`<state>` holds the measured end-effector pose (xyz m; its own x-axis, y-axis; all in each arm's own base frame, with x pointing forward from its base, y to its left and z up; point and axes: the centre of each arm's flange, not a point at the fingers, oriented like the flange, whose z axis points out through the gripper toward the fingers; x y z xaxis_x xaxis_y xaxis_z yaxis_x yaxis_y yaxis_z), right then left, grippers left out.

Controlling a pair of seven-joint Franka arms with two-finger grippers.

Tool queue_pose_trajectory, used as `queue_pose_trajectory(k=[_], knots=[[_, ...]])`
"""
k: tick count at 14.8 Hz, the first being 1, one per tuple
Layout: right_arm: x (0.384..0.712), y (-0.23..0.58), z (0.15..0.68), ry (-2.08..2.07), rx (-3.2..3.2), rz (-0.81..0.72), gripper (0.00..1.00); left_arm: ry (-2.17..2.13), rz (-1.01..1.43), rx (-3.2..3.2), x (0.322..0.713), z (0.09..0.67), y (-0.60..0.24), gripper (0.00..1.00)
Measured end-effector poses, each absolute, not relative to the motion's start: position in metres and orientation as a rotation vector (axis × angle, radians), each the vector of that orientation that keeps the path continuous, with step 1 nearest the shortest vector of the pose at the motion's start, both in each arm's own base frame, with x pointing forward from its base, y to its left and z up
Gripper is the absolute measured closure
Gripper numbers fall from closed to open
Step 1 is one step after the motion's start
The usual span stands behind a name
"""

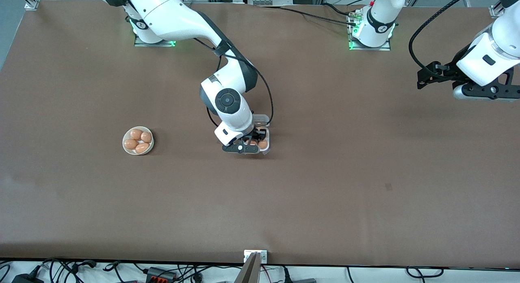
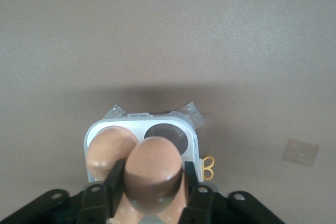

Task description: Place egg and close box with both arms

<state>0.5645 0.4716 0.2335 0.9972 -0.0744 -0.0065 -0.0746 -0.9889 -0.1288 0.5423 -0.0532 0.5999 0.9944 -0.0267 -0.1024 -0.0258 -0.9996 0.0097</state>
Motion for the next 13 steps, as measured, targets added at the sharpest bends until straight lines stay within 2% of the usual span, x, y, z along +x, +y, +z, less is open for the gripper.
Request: queue_pose_trajectory(k=[4, 5, 9, 13], knots=[[0.57, 0.464, 0.252, 0.128, -3.042, 0.059, 0.03, -0.041, -0.162, 3.129, 0.542, 0.6, -0.053, 0.0], [0.576, 0.461, 0.27, 0.135, -3.042, 0.045, 0.0, -0.041, -0.162, 3.129, 0.542, 0.6, -0.053, 0.0], [0.597, 0.424, 0.357, 0.107, -3.154, 0.009, 0.0, -0.041, -0.162, 3.129, 0.542, 0.6, -0.053, 0.0], [0.627, 0.349, 0.424, 0.019, -3.21, -0.01, 0.0, -0.041, -0.162, 3.129, 0.542, 0.6, -0.053, 0.0]])
